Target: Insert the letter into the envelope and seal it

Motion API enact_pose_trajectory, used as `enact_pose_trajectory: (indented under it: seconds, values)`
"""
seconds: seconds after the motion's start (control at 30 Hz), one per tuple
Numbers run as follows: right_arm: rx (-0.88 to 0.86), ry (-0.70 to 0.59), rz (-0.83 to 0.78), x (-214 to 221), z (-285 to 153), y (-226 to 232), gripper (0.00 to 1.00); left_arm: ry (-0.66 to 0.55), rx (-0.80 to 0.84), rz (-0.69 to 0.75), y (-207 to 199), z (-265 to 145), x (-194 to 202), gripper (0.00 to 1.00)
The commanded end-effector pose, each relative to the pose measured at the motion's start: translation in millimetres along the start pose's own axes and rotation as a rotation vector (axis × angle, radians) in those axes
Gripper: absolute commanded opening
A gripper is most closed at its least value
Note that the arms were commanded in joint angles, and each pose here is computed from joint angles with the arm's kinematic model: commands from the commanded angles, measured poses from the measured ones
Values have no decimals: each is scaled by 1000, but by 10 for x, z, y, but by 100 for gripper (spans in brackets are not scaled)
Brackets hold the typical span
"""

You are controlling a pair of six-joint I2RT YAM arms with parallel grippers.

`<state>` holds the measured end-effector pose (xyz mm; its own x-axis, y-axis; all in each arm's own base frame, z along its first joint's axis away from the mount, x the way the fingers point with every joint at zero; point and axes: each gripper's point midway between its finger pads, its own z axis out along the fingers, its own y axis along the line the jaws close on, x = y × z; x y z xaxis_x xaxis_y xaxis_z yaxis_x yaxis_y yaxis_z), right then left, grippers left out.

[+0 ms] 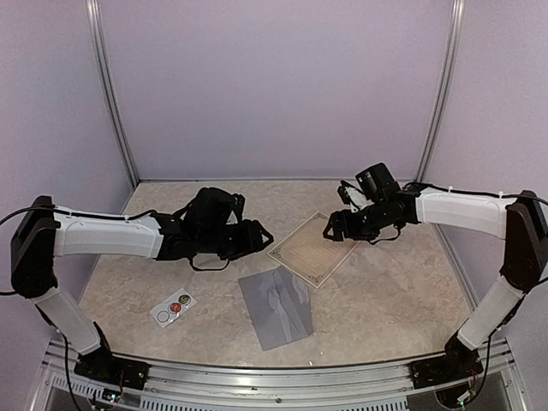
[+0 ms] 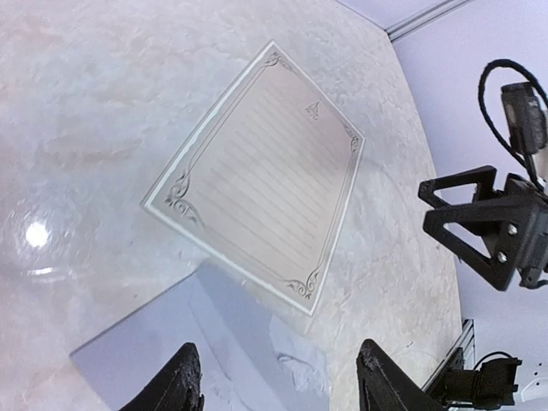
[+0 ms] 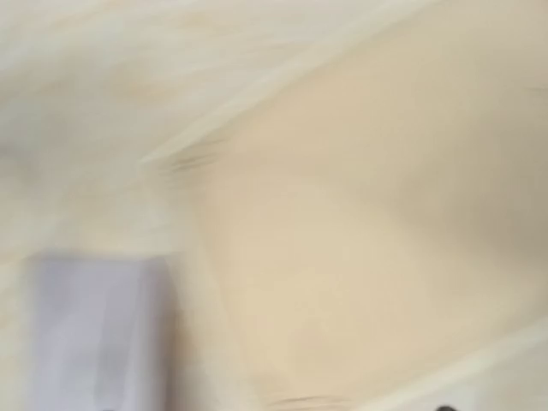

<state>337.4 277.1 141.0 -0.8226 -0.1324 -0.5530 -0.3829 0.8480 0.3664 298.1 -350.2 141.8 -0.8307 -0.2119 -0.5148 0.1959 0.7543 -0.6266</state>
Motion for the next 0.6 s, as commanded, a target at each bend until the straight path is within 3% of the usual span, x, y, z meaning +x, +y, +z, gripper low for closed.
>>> enact_pose_trajectory:
  seconds: [0.0, 0.27, 0.57]
  values:
    - [75, -2, 35, -55, 48, -635, 75, 1, 5, 126, -165, 332, -176, 57]
    - [73, -65, 160, -297, 97, -1405, 70, 41, 62, 170, -271, 994, -262, 52]
    - [34, -55, 236, -349, 301, -1852, 63, 82, 79, 176, -142, 1438, -183, 49]
